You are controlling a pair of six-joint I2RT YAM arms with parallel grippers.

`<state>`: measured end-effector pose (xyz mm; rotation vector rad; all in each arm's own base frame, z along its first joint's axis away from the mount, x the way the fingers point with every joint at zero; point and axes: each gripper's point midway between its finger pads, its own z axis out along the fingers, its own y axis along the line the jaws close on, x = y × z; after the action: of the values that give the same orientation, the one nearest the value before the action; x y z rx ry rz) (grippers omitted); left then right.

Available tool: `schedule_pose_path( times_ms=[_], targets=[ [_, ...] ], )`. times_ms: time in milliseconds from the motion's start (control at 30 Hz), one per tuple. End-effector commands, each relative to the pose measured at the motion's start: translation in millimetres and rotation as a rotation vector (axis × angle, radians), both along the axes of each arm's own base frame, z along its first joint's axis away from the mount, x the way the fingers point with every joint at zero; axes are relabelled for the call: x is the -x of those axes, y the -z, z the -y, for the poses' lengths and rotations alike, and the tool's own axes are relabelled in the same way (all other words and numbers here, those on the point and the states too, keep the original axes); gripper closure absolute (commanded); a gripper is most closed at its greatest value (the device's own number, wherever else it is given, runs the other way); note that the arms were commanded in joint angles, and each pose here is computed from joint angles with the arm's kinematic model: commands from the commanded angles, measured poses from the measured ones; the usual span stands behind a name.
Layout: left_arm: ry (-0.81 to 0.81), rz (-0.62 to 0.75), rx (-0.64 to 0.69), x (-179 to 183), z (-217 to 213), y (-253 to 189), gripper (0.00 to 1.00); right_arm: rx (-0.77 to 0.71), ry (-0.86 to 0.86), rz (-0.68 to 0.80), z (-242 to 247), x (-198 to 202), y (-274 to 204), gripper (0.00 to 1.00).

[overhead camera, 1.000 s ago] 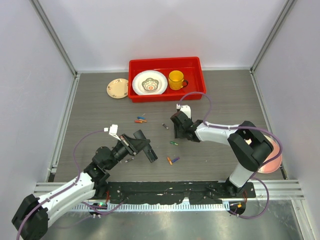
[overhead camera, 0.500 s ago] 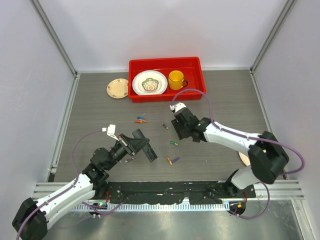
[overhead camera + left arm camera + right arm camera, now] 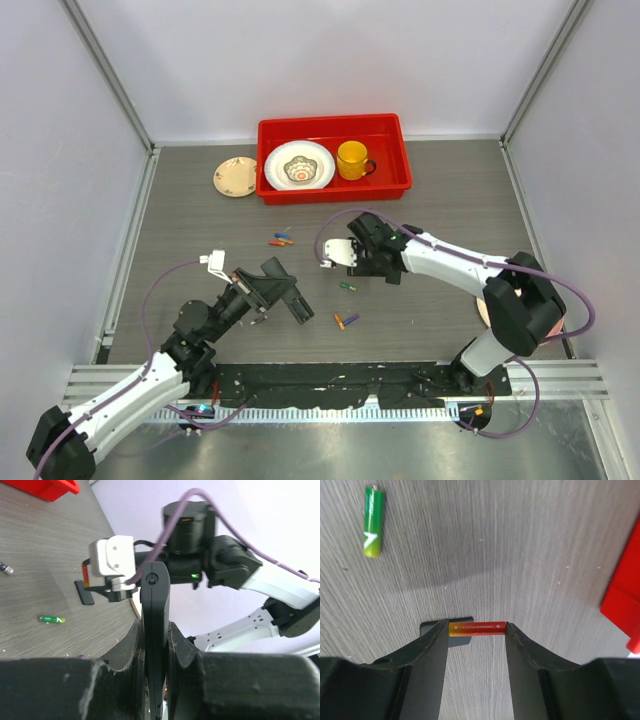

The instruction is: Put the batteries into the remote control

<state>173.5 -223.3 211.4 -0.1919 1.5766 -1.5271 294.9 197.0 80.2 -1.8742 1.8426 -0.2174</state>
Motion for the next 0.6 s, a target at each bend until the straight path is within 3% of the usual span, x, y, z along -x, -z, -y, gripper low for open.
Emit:
schedule_pose_path(
  times_ms=[0, 233, 567],
  targets=[
    [-0.003, -0.025, -0.018, 5.8, -5.6, 33.6, 1.00, -0.071, -0.125, -0.063, -11.8, 0.3, 3.4, 0.99],
    [-0.012, -0.037, -0.034, 5.1, -6.8, 40.4, 1.00, -0.179, -0.094, -0.216, -28.8, 20.1, 32.7, 0.99],
    [-0.008, -0.059, -0.043, 5.0, -5.8, 47.8, 1.00, -0.176, -0.072, -0.321, -22.9, 39.2, 60.2, 0.99]
  ],
)
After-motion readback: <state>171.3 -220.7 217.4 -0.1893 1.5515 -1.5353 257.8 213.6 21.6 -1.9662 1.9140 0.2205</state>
